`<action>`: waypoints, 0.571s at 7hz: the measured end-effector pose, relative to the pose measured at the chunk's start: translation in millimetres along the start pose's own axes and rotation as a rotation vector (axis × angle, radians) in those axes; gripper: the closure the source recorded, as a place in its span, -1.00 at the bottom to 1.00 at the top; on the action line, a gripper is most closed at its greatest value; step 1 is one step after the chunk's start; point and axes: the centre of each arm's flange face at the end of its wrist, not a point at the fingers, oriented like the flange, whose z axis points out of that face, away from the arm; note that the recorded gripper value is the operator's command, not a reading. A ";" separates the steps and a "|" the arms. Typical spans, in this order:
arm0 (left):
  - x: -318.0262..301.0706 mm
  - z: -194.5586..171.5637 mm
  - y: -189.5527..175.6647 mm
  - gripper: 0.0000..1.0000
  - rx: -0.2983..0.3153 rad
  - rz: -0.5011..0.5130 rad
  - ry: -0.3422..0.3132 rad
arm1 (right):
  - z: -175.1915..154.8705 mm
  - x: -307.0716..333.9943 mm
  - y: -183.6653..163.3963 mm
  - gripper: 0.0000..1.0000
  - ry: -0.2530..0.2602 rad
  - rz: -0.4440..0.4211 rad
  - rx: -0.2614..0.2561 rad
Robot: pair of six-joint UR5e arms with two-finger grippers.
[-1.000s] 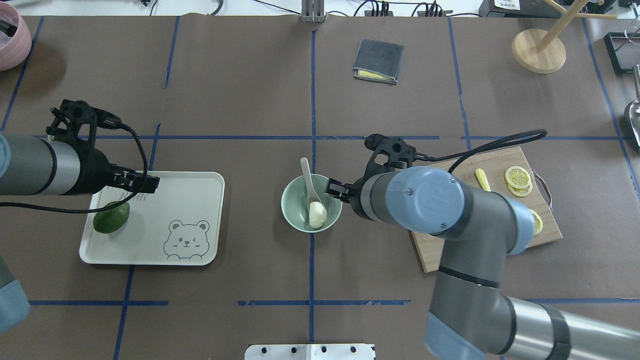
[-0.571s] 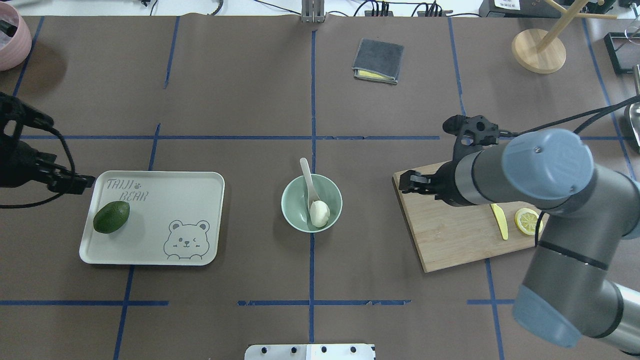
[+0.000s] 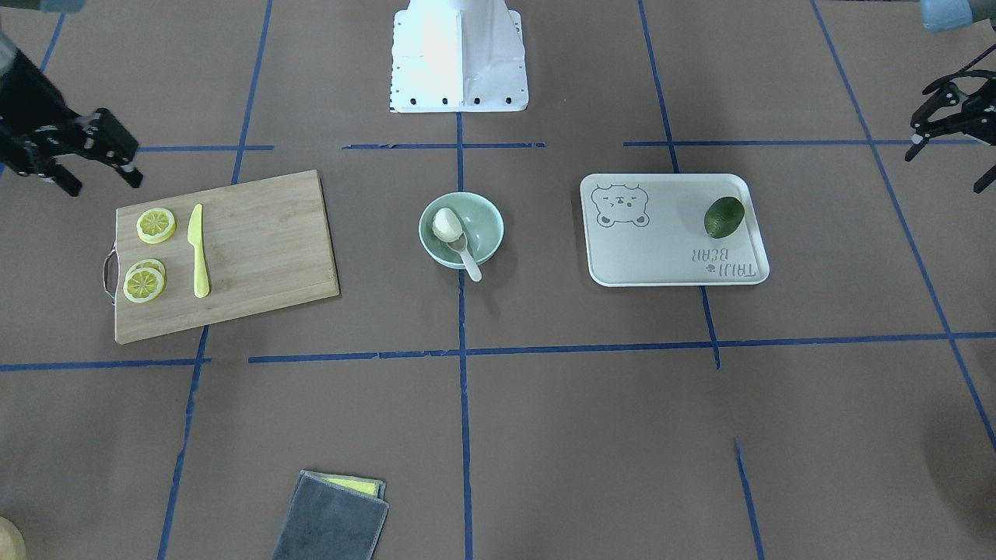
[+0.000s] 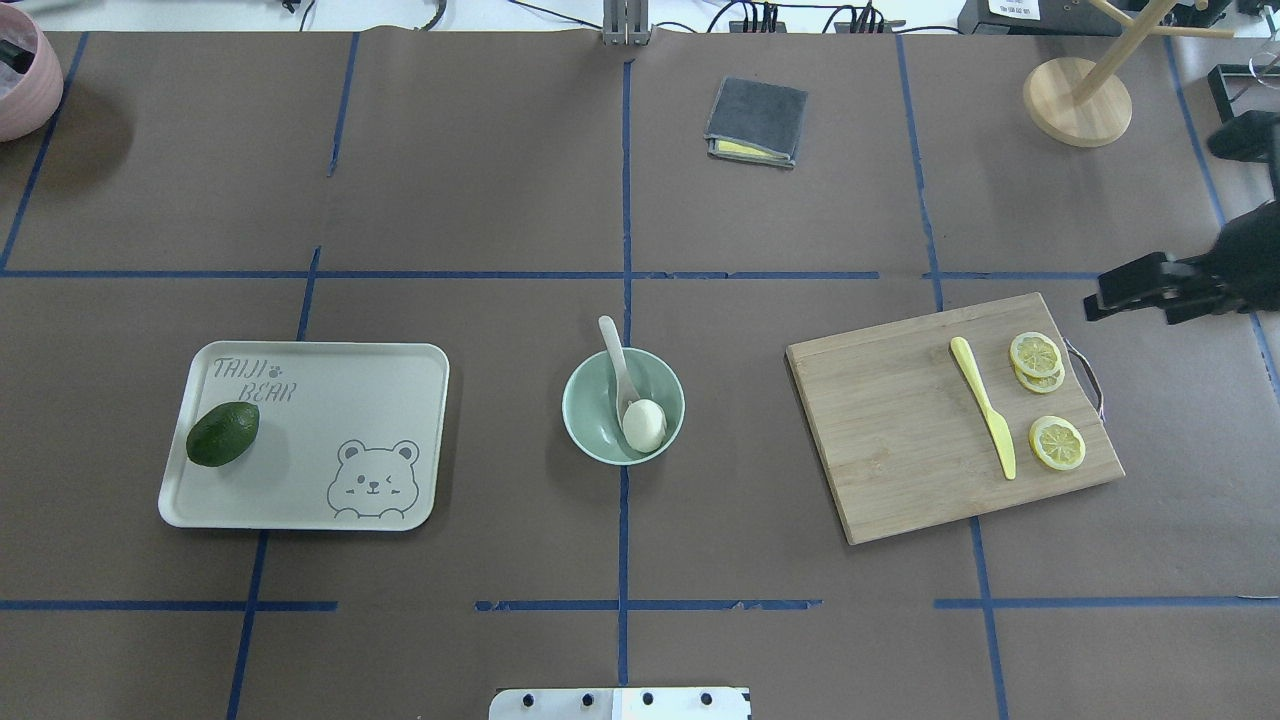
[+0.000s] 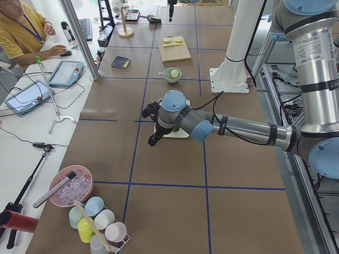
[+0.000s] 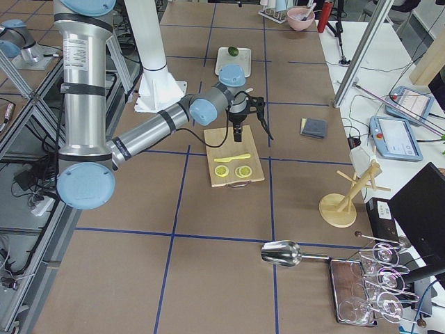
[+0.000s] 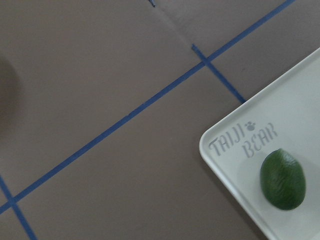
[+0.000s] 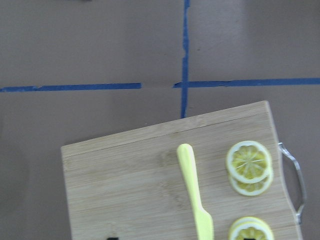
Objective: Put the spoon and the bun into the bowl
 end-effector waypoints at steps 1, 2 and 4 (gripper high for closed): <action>-17.6 -6.4 8.7 -1.00 -0.026 -0.054 -0.006 | -16.0 56.2 5.7 -1.00 0.025 -0.055 -0.004; -29.3 -10.3 9.3 -1.00 -0.067 -0.119 -0.010 | -23.1 107.7 17.1 -1.00 0.058 -0.111 -0.027; -42.1 -10.3 -2.9 -1.00 -0.149 -0.220 -0.004 | -22.8 187.9 41.9 -1.00 0.095 -0.186 -0.109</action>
